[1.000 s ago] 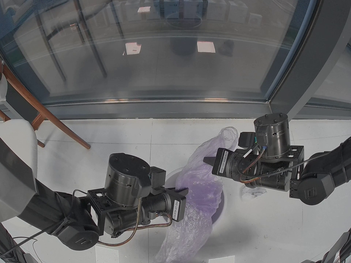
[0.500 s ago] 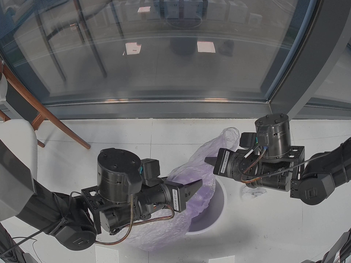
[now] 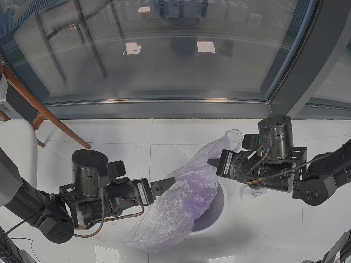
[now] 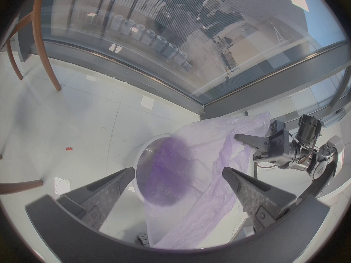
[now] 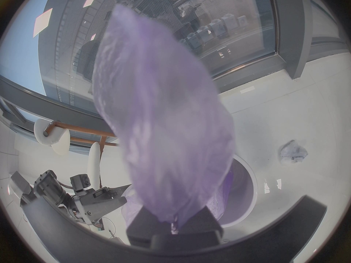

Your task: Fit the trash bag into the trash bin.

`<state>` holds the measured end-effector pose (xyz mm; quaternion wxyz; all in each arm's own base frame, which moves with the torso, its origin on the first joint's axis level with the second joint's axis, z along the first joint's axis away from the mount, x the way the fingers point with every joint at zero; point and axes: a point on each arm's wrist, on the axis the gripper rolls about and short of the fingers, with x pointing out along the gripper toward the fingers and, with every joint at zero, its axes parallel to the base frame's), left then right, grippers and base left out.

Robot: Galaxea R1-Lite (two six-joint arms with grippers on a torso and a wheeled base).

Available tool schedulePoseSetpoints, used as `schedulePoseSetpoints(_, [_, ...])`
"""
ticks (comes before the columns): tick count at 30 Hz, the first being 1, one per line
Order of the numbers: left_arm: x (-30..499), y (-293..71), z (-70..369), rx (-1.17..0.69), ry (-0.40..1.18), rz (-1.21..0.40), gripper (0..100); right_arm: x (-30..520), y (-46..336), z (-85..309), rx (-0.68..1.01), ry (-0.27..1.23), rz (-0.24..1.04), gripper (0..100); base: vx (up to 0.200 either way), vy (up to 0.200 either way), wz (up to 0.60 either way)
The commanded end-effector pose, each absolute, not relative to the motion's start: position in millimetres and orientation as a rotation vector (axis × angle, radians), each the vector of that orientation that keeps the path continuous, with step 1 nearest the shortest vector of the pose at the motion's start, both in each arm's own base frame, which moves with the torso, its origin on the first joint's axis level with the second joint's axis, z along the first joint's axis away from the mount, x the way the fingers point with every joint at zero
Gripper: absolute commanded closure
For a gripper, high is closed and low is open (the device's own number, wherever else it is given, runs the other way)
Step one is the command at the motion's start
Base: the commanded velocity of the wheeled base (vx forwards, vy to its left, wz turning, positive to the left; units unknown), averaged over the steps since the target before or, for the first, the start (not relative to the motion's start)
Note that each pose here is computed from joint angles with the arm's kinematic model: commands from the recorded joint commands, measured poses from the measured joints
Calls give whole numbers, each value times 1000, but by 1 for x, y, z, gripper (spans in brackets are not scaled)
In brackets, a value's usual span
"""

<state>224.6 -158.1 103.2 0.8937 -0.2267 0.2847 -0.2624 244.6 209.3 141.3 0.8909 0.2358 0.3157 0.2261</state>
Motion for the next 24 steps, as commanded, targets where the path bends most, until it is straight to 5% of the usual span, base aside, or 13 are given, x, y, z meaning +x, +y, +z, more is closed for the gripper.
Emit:
schedulePoseSetpoints(1, [220,-145,101,-480,609,-530,0,245,209,141,486,656,468,100,0,0,0])
schedulePoseSetpoints(24, [197,-141,85,-440,709,-570,0,245,211,139,481,661,469,100,0,0,0])
